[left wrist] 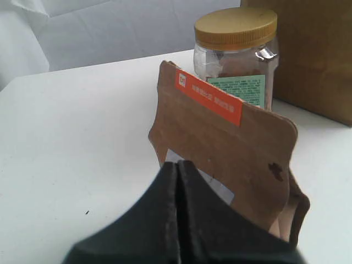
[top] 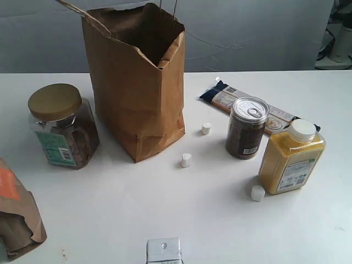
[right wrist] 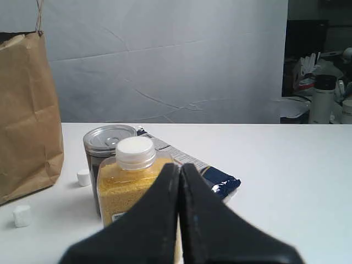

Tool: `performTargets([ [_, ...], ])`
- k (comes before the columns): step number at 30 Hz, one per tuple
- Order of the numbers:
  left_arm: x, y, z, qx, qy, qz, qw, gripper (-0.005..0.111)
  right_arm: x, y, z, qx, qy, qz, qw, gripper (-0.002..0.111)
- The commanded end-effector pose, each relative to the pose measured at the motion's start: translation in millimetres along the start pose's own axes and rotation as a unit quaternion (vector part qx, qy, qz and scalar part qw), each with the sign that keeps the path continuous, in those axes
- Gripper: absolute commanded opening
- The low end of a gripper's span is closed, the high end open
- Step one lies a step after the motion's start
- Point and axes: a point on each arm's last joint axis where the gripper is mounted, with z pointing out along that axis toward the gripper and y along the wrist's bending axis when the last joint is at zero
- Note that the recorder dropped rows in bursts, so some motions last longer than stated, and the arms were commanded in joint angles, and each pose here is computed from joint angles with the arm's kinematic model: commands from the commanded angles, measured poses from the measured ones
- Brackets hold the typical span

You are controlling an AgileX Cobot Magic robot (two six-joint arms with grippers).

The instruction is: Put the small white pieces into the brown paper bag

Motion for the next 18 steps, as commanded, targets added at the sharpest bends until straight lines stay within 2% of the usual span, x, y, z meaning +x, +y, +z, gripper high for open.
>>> performTargets([
  [1,0.1,-0.5,0.1,0.002,-0.004,-0.005,1.000,0.000,0.4,-0.2,0.0,0.001,-0.004,-0.005,1.000,0.000],
  [8,0.1,-0.5,0.1,0.002,-0.004,-0.005,1.000,0.000,0.1,-0.2,0.0,0.001,-0.005,-0.005,1.000,0.000],
  [14,0.1,-0.5,0.1,0.002,-0.004,-0.005,1.000,0.000,-3.3,1.7,-0.2,-0.012,-0.022,0.105,0.994,0.000],
  [18,0.1,-0.5,0.1,0.002,-0.004,-0.005,1.000,0.000,-0.1,1.7,5.0,-0.008,0.008,0.113,0.994,0.000],
])
